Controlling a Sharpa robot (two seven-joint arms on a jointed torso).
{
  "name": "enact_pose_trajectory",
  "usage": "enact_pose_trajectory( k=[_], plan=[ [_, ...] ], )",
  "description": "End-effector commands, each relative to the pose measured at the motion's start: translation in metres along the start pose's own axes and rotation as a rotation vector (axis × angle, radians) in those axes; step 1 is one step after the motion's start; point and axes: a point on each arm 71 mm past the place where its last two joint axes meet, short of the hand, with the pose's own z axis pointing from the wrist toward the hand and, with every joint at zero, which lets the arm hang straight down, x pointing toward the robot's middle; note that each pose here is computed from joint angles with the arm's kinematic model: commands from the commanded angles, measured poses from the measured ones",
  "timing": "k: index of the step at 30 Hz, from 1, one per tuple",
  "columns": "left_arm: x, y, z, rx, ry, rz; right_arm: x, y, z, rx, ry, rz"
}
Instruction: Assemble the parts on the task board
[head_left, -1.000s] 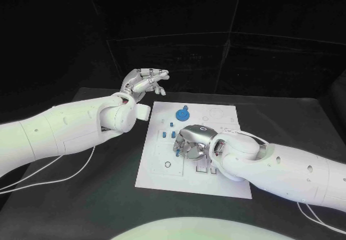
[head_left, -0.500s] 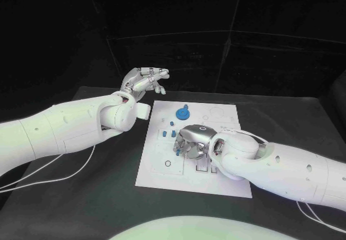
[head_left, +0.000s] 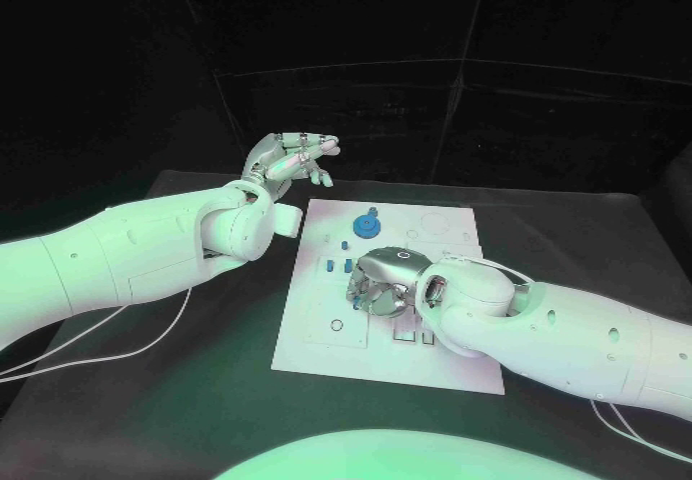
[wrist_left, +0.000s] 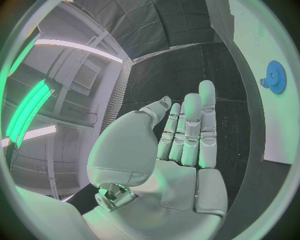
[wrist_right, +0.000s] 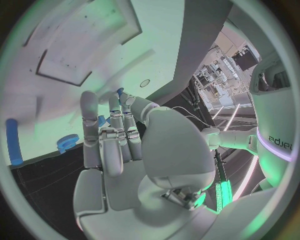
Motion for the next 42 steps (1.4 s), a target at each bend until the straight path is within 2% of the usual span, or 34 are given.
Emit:
enact_pose_trajectory(
  k=[1, 17, 28, 34, 38, 42],
  plan=[
    [0.0007, -0.0012, 0.0003, 0.003, 0.008, -0.007, 0.005, -0.002, 0.0, 0.005, 0.036, -0.019],
    [-0.0003, -0.0007, 0.001, 0.0, 0.004, -0.004, 0.005, 0.0, -0.001, -0.009, 0.027, -0.006],
    [-0.0005, -0.0004, 0.0013, -0.001, 0.003, -0.004, -0.002, -0.004, -0.004, -0.007, -0.073, 0.02],
    [-0.002, -0.0006, 0.0009, 0.0, 0.0, -0.002, -0.009, -0.005, -0.018, -0.029, -0.161, 0.038],
    [-0.0039, -0.0009, 0.0006, 0.001, -0.005, 0.0, -0.016, -0.009, -0.034, -0.031, -0.219, 0.091],
    [-0.0055, -0.0015, 0.0002, 0.007, -0.012, 0.004, -0.026, -0.015, -0.051, -0.017, -0.25, 0.127]
  ],
)
